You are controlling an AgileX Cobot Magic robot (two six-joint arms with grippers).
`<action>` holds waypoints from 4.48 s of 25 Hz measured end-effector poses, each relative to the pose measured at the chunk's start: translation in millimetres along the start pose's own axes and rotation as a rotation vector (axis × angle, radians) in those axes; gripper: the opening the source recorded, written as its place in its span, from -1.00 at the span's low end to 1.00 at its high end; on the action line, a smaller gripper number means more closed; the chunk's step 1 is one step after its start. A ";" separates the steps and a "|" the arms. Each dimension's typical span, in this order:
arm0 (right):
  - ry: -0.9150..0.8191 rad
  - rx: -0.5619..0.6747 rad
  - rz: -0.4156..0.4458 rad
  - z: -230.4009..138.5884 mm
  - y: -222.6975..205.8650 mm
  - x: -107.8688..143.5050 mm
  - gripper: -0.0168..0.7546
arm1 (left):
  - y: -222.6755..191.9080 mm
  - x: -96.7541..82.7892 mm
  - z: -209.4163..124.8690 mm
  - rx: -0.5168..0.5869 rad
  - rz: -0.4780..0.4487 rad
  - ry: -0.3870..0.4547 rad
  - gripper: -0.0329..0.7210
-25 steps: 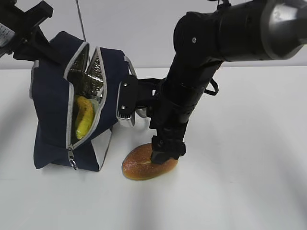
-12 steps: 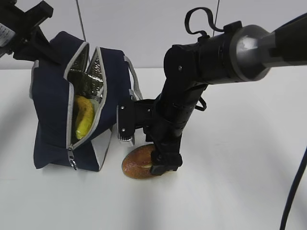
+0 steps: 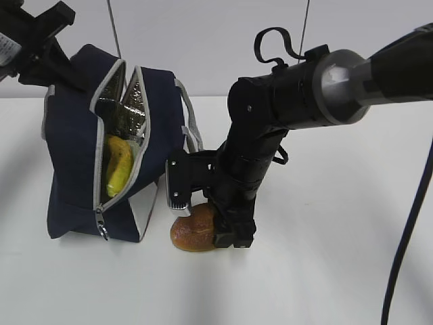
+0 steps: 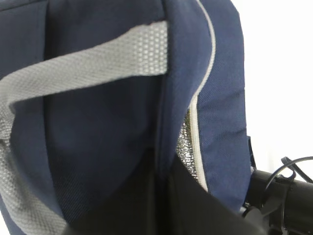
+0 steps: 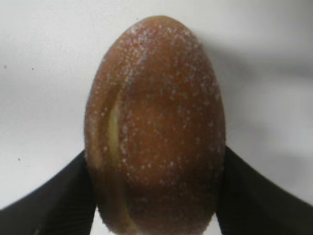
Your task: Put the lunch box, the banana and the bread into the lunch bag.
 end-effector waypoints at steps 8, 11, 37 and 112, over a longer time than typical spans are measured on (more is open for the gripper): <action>-0.007 0.005 0.084 0.7 9.2 7.6 0.10 | 0.0 0.5 0.0 0.000 0.005 -0.003 -0.92; -0.023 0.000 0.085 3.4 33.2 11.1 0.09 | 0.0 0.5 0.0 0.000 0.005 -0.003 -0.92; -0.601 -0.479 -0.472 40.0 164.9 -29.8 0.09 | 0.0 -3.1 1.2 -0.012 -0.031 0.014 -0.92; -1.296 -0.716 -0.024 -59.6 116.4 -80.9 0.09 | 0.0 -3.4 0.4 -0.004 -0.034 0.015 -0.92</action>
Point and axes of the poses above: a point on each arm's last joint axis where the gripper is mounted, y pointing back along that axis away from the gripper, x along the wrist's bending axis when the last joint is at zero, z = x × y, the point moved 1 cm from there along -y, pointing out along that axis toward the gripper, and after that the axes turned 12 degrees about y, right-handed, at the moved point
